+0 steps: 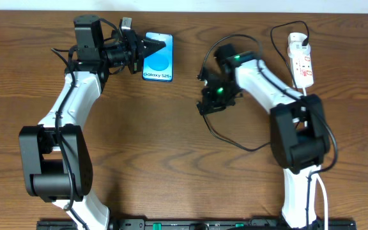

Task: Plug charger to phone and switch on socket
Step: 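Lift the cable with the right gripper and orient the tip upward, then move the cable tip toward the phone's bottom port held by left gripper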

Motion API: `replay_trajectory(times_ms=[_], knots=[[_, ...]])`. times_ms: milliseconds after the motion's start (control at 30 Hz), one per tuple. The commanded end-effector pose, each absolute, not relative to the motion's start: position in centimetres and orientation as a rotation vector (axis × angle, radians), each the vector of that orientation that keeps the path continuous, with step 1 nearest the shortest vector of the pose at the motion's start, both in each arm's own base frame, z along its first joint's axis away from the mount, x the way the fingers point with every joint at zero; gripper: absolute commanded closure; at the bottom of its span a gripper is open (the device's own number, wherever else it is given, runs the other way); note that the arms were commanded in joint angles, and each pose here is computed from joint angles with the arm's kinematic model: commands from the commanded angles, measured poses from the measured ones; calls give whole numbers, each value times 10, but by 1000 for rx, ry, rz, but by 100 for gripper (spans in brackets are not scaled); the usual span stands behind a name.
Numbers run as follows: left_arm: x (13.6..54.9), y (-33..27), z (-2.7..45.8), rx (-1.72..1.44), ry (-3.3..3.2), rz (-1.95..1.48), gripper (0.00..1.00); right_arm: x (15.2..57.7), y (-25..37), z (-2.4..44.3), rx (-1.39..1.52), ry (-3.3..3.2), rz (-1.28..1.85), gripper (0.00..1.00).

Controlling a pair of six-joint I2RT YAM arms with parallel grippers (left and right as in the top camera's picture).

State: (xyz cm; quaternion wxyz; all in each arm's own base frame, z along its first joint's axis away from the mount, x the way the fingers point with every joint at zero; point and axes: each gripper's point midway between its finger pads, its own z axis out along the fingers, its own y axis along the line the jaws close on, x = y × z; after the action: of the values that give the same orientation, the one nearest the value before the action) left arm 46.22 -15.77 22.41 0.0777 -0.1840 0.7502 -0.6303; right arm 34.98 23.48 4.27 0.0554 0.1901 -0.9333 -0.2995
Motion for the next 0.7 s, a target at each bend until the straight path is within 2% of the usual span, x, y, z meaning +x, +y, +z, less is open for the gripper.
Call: replay_trajectory(times_ms=[0, 233, 667], knots=[[458, -159, 237, -470, 2232, -1916, 93, 347, 252, 104, 813, -2702, -1362, 99], [458, -159, 237, -470, 2232, -1916, 93, 329, 253, 141, 846, -2497, -1693, 99], [455, -159, 233, -514, 2256, -1928, 93, 327, 261, 190, 939, -2505, -1787, 99]])
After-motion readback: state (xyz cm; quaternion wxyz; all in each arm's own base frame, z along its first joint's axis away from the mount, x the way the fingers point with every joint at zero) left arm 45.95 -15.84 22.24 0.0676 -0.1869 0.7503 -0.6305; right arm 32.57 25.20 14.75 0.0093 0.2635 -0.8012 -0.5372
